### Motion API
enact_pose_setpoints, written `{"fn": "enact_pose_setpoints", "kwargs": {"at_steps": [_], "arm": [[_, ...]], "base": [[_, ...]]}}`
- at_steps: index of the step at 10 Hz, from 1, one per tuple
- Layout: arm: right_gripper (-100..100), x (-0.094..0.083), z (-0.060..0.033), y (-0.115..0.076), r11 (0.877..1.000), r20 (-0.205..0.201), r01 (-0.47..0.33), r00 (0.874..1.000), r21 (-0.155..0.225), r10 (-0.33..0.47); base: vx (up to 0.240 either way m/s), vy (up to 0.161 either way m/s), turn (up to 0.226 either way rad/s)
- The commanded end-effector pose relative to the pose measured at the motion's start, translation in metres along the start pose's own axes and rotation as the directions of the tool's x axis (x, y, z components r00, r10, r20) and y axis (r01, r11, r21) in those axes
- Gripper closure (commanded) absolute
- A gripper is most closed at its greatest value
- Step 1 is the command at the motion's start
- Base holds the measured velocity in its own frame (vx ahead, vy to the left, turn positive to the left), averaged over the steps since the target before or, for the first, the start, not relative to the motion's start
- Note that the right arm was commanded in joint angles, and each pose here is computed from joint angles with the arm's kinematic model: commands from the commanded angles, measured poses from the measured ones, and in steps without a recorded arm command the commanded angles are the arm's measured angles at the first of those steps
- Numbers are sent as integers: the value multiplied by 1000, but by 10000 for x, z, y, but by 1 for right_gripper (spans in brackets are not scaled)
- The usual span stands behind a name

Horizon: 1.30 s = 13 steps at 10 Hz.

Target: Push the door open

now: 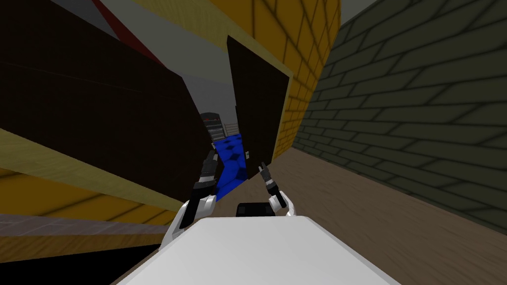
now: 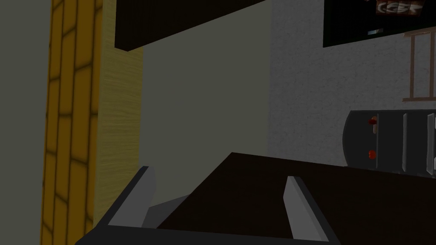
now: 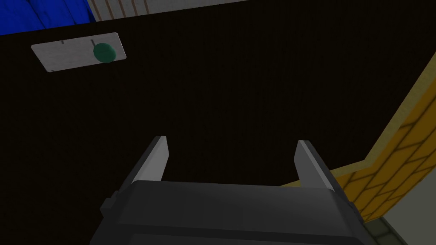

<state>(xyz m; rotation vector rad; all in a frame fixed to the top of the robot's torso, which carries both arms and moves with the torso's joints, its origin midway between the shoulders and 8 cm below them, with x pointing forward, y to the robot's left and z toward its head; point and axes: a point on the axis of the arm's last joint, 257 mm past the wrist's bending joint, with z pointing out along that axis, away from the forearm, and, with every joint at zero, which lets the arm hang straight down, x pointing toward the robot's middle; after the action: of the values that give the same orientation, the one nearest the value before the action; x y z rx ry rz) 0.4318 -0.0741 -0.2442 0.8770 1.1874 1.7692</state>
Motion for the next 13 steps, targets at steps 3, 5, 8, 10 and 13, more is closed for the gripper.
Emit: {"fn": "enact_pose_setpoints", "kwargs": {"at_steps": [3, 5, 8, 10, 13], "arm": [[-100, 149, -62, -292, 998, -42, 3, 999, 60, 0], [-100, 242, -123, -501, 994, -75, 10, 997, 105, -2], [-100, 323, -196, -699, 989, -107, 22, 994, 149, -5], [-100, 365, -243, -810, 984, -126, 30, 992, 174, -8], [-100, 445, -366, -1058, 972, -170, 54, 985, 231, -14]], "base": [[104, 18, -34], [108, 28, -48], [122, 32, -34], [94, 30, -29], [128, 38, -41]]}}
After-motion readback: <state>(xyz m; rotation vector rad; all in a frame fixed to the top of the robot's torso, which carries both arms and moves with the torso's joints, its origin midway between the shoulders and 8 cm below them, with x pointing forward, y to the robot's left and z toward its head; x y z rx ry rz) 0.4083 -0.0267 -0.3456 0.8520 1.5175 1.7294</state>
